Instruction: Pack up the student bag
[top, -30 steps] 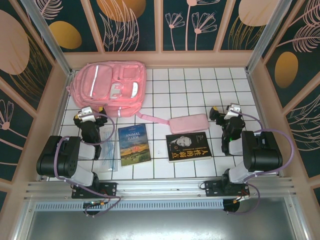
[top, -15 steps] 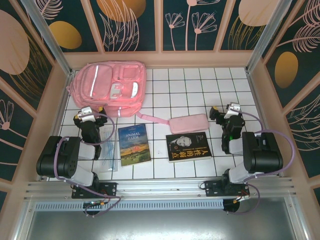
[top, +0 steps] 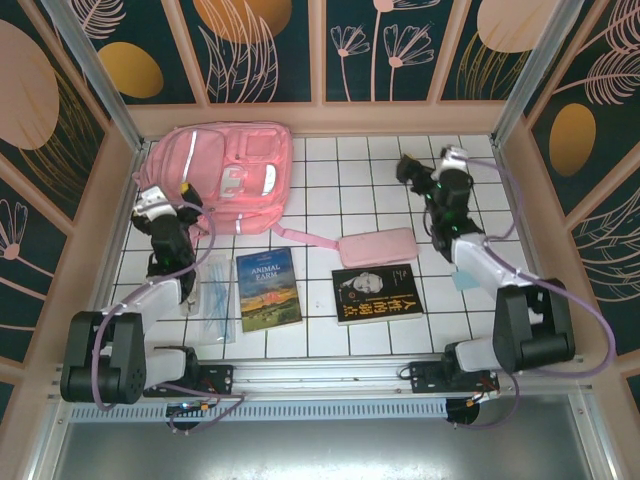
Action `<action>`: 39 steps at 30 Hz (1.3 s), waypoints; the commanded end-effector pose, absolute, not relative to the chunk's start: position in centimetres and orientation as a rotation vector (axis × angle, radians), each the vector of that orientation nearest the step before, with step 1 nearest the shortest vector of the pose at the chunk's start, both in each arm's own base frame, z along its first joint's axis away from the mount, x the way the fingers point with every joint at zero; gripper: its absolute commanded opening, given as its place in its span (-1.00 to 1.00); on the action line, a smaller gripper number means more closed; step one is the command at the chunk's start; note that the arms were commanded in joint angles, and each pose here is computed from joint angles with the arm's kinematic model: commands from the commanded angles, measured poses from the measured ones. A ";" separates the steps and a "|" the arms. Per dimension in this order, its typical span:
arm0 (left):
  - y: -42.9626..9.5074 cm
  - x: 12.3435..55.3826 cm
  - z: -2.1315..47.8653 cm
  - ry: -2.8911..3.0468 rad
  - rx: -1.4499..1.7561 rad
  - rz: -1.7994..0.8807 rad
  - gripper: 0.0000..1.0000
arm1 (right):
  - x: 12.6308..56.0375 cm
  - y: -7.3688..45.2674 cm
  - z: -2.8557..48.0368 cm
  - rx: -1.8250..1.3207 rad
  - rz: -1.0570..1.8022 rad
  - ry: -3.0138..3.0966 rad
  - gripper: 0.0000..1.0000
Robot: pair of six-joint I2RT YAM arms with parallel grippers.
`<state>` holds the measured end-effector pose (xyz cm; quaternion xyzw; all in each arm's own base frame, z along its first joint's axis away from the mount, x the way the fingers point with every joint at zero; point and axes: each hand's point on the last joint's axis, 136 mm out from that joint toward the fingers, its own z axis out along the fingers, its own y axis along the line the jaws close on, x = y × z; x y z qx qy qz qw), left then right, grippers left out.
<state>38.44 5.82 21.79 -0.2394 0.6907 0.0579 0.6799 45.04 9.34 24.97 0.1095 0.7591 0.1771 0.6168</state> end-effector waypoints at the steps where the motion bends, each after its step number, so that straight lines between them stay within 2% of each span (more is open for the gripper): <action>1: 7.3 37.9 19.3 1.668 -0.785 0.128 0.98 | 45.0 17.0 20.2 0.299 0.606 1.986 0.97; 9: 4.6 38.0 17.5 1.746 -0.830 -0.112 0.98 | 46.1 34.6 14.9 0.131 1.019 2.198 0.78; 12: 3.6 37.1 16.3 1.781 -0.840 -0.192 0.98 | 45.9 38.8 12.8 0.093 1.118 2.229 0.77; 17: 3.1 35.4 15.0 1.816 -0.853 -0.233 0.98 | 46.2 42.9 9.2 0.083 1.212 2.273 0.71; 20: 3.0 34.7 14.8 1.811 -0.859 -0.244 0.98 | 46.7 45.1 8.7 0.052 1.303 2.266 0.55; 21: 3.1 34.5 14.7 1.807 -0.866 -0.245 0.98 | 47.0 45.9 8.7 0.035 1.333 2.262 0.35; 22: 3.2 34.5 14.6 1.802 -0.872 -0.244 0.98 | 47.3 46.2 8.9 0.025 1.346 2.256 0.18; 25: 3.2 34.5 14.7 1.799 -0.880 -0.244 0.98 | 48.6 46.2 10.7 0.016 1.362 2.217 -0.92; 26: 3.2 34.5 14.8 1.799 -0.876 -0.245 0.98 | 49.2 45.6 11.9 0.019 1.358 2.198 -1.00; 35: 3.4 35.2 15.7 1.793 -0.852 -0.215 0.98 | 53.6 36.6 24.1 0.008 1.348 2.012 -1.00; 39: 3.0 35.7 14.9 1.807 -0.868 -0.253 0.98 | 55.7 31.6 25.0 -0.004 1.202 2.062 -1.00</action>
